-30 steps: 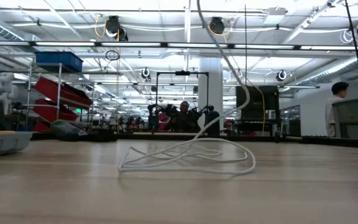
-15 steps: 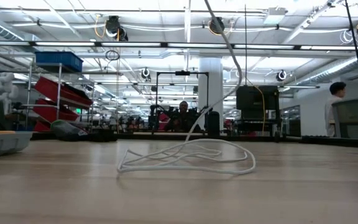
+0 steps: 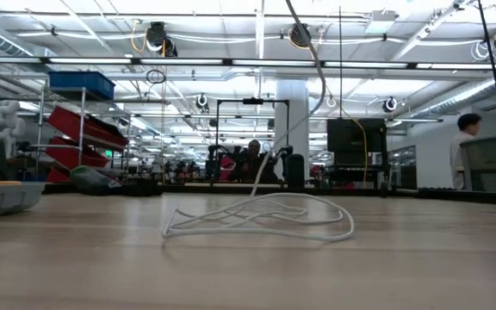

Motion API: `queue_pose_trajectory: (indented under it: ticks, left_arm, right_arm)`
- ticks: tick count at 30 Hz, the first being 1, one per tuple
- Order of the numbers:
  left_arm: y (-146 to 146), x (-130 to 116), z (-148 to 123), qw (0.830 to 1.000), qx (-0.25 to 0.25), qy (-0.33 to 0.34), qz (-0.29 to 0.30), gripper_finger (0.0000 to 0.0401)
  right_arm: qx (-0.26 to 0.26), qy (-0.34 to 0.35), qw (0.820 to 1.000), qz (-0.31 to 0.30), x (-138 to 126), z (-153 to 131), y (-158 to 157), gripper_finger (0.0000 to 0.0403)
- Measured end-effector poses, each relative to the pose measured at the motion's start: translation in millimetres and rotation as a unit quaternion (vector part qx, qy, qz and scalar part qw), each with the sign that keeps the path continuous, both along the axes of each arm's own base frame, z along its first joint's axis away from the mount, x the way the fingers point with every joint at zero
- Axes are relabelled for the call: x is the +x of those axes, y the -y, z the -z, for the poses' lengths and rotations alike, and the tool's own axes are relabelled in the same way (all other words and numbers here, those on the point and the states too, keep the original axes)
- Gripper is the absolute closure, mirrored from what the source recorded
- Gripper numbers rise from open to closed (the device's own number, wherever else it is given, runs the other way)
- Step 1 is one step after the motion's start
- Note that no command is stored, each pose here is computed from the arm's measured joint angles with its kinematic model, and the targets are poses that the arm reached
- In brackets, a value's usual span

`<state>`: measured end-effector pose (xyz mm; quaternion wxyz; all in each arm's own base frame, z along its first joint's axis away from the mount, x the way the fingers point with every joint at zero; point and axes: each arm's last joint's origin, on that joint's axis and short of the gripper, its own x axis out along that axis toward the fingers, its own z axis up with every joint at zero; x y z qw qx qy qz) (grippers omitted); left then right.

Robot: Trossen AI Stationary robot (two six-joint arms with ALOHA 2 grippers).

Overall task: Coil cords
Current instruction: Coil the white cable wire into the spool

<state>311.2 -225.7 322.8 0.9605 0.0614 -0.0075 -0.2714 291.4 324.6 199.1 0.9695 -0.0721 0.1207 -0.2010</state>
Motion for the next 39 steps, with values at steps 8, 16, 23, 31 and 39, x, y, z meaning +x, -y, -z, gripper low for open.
queue_pose_trajectory:
  ticks: [8, 16, 23, 31, 39]
  left_arm:
    - [0.0, -0.1, -0.1, 1.000, 0.001, 0.001, -0.002, 0.0395]
    - [0.0, -0.1, 0.1, 1.000, 0.008, 0.004, -0.002, 0.0395]
    - [-0.1, -0.1, 0.0, 1.000, 0.008, 0.004, -0.002, 0.0395]
    - [0.2, -0.3, -0.1, 1.000, 0.008, 0.004, -0.001, 0.0395]
    - [-0.2, -0.9, -2.0, 1.000, 0.008, 0.011, -0.001, 0.0395]
  right_arm:
    - [-0.020, 0.051, 0.992, 0.110, 22.4, 51.6, 15.6, 0.0195]
    - [-0.015, 0.046, 0.992, 0.120, 33.9, 60.0, 23.9, 0.0234]
    - [-0.021, 0.050, 0.990, 0.131, 37.4, 59.7, 28.3, 0.0306]
    - [-0.011, 0.043, 0.990, 0.133, 44.5, 60.0, 35.0, 0.0357]
    - [0.014, 0.055, 0.991, 0.122, 42.4, 57.9, 27.8, 0.0400]
